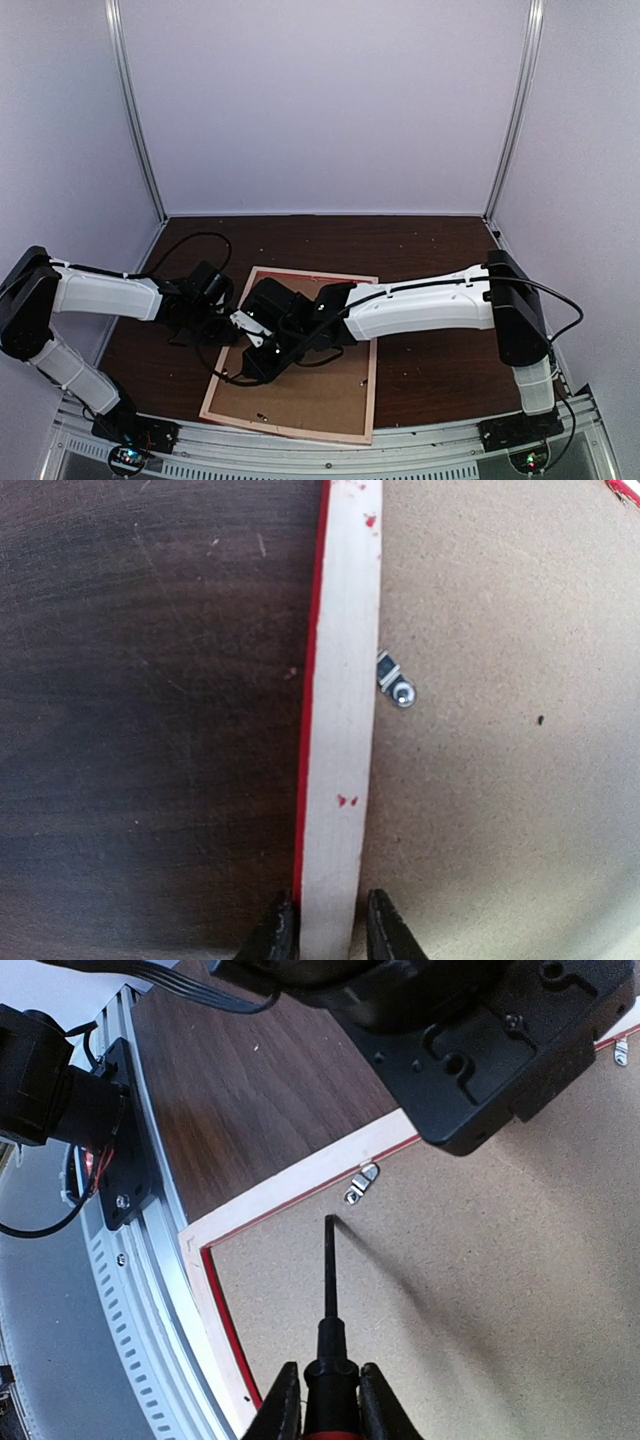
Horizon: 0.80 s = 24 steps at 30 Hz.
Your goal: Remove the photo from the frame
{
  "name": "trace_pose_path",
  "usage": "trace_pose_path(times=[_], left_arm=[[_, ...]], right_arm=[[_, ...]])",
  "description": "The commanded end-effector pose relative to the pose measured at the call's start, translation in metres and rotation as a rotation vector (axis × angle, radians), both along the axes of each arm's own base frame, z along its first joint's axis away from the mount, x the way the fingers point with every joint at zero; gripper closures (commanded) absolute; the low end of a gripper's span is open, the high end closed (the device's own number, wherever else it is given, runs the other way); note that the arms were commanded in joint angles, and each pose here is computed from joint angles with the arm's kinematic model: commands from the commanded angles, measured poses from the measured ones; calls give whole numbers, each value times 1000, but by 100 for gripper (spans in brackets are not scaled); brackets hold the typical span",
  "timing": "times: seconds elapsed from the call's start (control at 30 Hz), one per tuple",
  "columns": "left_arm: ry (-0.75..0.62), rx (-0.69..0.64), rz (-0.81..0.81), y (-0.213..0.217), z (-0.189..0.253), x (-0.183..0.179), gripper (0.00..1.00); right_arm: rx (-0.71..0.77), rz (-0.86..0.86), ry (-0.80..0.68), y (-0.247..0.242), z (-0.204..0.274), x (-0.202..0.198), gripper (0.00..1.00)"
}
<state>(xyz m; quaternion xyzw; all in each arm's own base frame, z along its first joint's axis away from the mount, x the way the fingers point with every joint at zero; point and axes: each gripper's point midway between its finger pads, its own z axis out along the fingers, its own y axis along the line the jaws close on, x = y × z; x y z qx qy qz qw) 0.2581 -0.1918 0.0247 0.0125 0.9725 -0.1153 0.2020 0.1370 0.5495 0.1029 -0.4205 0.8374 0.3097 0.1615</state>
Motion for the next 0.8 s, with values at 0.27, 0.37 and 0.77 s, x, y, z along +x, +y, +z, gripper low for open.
trace_pose_path(times=[0.27,0.37,0.77], left_arm=[[-8,-24,-8,-3,-4,2,76],[-8,-26,-8,-3,-4,2,76],[-7,-29,-3,-2,-5,0,76]], right_arm=[[8,-44,-42,10,1,7,100],[-15,-67,-69,10,-4,14,100],[-83,-98,-140,-1,-6,26,100]])
